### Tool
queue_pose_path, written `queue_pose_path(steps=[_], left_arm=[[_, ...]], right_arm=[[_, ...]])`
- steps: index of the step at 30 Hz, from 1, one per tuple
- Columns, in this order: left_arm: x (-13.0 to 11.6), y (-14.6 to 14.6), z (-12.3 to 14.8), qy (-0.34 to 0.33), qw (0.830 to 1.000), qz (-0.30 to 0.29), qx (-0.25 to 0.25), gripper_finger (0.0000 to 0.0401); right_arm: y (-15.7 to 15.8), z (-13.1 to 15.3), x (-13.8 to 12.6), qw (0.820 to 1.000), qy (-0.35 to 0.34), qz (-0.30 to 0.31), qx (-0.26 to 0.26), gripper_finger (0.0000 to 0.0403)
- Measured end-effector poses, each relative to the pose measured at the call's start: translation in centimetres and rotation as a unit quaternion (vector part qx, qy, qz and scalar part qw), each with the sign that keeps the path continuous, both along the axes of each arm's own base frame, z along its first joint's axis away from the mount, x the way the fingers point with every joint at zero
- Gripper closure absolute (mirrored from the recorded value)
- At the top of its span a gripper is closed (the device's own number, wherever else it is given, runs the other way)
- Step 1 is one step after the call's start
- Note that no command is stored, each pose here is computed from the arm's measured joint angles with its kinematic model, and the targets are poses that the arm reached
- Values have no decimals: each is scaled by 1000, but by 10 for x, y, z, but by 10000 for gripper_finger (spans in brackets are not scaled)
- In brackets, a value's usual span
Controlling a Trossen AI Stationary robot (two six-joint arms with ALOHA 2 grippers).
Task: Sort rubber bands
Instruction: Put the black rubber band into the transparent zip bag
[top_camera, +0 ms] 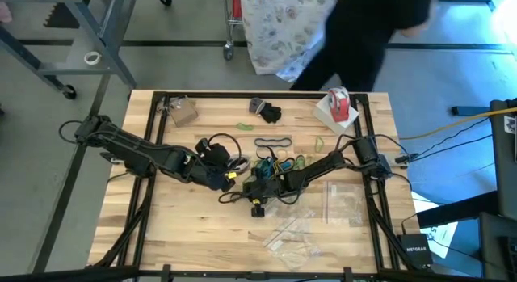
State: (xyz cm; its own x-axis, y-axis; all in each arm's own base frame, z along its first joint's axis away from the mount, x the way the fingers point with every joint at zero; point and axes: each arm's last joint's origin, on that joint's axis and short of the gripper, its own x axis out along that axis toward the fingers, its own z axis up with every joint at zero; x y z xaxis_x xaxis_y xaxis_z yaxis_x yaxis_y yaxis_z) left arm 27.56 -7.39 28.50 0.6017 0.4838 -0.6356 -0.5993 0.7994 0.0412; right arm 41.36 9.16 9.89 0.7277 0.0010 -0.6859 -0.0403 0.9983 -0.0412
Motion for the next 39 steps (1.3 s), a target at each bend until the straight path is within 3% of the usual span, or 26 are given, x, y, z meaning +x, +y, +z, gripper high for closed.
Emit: queue_pose_path(steps=[6,14,20,25,31,39], left_arm=[[-2,-3,0,0,1000,0,-4,401],[-5,-16,0,-3,1000,-20,-8,401],[-4,-23,-5,0,1000,-24,-12,401],[3,-32,-14,-1,999,-36,-10,401],[13,-41,-11,-31,996,-81,-11,401],[18,-46,-6,-57,992,-109,1,401]], right_arm=[[5,13,-4,1000,-2,18,-18,399],[21,81,-27,995,-30,71,-62,401],[19,141,-45,987,-107,93,-77,402],[16,182,-54,970,-197,113,-91,402],[12,196,-45,937,-290,159,-109,402],[3,196,-35,919,-333,183,-102,402]])
